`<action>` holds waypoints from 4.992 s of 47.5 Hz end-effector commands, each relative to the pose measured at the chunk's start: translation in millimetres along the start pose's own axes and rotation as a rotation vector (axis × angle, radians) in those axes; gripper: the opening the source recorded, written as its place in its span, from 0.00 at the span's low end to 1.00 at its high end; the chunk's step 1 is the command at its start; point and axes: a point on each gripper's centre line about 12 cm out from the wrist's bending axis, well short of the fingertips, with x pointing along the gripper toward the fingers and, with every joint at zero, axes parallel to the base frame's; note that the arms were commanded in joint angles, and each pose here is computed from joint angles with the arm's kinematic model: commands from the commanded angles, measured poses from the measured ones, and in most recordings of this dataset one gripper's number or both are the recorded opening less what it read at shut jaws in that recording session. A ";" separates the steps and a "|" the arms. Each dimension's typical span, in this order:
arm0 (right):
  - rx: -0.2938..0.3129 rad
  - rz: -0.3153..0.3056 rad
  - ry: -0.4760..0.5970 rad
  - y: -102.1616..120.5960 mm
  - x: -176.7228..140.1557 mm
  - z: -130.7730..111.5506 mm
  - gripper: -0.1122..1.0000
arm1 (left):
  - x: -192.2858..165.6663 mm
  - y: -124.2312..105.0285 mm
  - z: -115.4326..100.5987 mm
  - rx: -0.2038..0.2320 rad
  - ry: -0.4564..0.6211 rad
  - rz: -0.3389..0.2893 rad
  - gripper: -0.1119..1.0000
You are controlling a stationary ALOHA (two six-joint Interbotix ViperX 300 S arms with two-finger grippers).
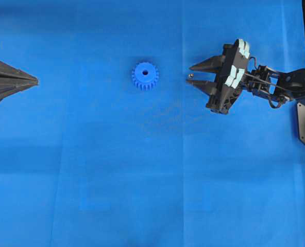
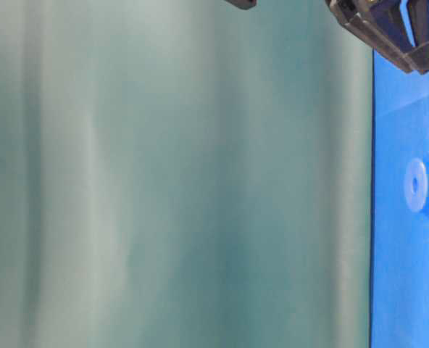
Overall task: Insert the shaft placed at a random location into the center hole of the small gear at another random location.
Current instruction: 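Close the right gripper on the silver shaft and lift it, then carry the held shaft left over the blue gear's center hole, then lower the shaft into the gear's center hole with the right gripper, then open the right gripper and withdraw it rightward from the gear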
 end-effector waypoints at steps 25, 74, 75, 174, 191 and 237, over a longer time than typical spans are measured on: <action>0.006 0.025 -0.070 6.9 -4.3 27.2 0.13 | 0.7 0.3 3.4 -0.006 -0.006 0.001 0.10; 0.000 0.066 -0.099 25.1 27.1 97.8 0.13 | 0.0 0.6 2.9 -0.009 0.002 0.003 0.10; -0.001 0.068 -0.100 25.9 29.5 100.2 0.13 | 0.0 0.3 2.7 -0.009 0.003 0.002 0.10; -0.004 0.062 0.023 34.5 90.3 63.3 0.13 | -0.2 0.3 2.3 -0.009 0.008 0.002 0.10; -0.004 0.063 0.026 34.6 90.0 63.3 0.13 | -0.2 0.2 2.6 -0.008 0.005 0.001 0.10; 0.006 0.098 -0.089 40.9 44.1 135.4 0.83 | -0.3 0.5 3.6 -0.007 0.002 0.003 0.10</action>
